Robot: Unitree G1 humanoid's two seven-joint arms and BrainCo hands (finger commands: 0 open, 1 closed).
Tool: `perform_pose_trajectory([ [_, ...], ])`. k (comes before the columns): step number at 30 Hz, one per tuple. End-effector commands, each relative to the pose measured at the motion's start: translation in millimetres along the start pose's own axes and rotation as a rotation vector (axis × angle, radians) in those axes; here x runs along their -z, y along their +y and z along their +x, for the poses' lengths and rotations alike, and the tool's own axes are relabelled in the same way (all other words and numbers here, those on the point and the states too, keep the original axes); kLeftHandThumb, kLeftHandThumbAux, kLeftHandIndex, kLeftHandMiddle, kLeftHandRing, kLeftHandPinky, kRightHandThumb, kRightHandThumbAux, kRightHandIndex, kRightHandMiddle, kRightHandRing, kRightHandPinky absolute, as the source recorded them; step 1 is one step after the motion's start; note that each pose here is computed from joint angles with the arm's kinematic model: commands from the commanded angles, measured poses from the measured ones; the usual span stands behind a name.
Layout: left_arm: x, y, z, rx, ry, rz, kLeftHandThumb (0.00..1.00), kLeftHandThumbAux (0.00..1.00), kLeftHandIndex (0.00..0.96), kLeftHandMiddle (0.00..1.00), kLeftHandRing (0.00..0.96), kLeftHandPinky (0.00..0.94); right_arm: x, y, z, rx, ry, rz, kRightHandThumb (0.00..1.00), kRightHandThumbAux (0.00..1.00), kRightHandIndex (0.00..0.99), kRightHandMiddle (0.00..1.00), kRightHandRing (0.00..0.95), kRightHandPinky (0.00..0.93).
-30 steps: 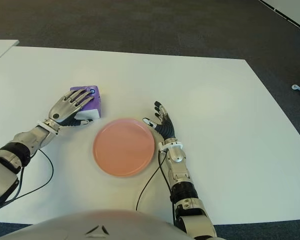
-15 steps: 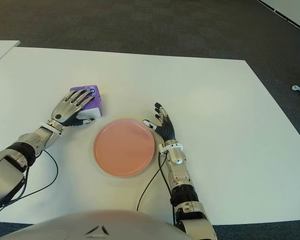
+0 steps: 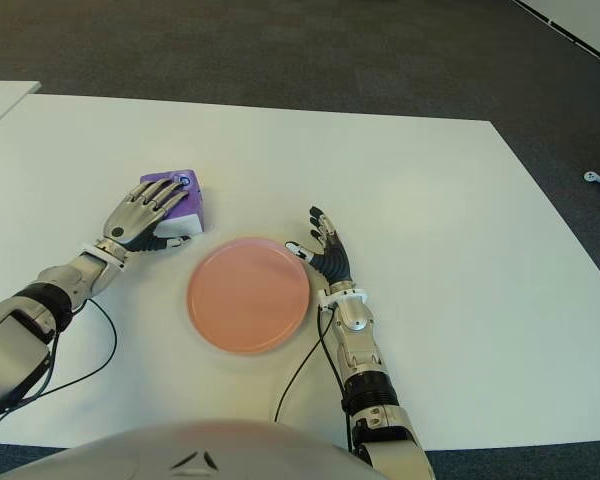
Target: Put the tissue paper into the plate.
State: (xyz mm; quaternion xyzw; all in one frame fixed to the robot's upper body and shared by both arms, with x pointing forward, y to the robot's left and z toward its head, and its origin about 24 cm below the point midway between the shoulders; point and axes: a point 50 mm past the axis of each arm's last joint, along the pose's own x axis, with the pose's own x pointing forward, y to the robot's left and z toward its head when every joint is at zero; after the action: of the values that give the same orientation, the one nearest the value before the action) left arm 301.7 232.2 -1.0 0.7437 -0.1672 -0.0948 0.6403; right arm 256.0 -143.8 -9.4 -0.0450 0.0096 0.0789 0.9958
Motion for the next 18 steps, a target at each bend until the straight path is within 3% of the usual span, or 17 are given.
perform_pose_trajectory([
  [1,-6.3,-21.6,-19.3,0.154,-0.011,-0.003,0.149,0.289,0.000,0.000,0.000,0.000,39.9,1.0,-26.7,-0.001,0.230,0.011,0.000,0.701,0.041,0.063,0.032,0.003],
  [13,-2.1,-21.4,-19.9,0.168,0.025,-0.027,0.143,0.299,0.010,0.001,0.000,0.004,39.4,1.8,-27.3,-0.012,0.230,0.018,0.000,0.696,0.038,0.055,0.025,0.000],
  [15,-2.5,-22.1,-19.6,0.176,0.037,-0.049,0.209,0.354,0.087,0.043,0.035,0.074,39.6,1.8,-27.4,-0.012,0.229,0.020,0.000,0.694,0.038,0.054,0.024,0.000],
  [16,-2.9,-22.2,-19.3,0.177,0.039,-0.057,0.280,0.406,0.160,0.180,0.175,0.220,39.6,1.9,-27.4,-0.012,0.229,0.021,0.000,0.691,0.038,0.054,0.024,0.000],
  [18,-4.5,-22.3,-18.2,0.179,0.036,-0.070,0.359,0.466,0.244,0.318,0.313,0.361,39.6,2.0,-27.6,-0.012,0.228,0.023,0.000,0.689,0.038,0.054,0.023,0.000],
])
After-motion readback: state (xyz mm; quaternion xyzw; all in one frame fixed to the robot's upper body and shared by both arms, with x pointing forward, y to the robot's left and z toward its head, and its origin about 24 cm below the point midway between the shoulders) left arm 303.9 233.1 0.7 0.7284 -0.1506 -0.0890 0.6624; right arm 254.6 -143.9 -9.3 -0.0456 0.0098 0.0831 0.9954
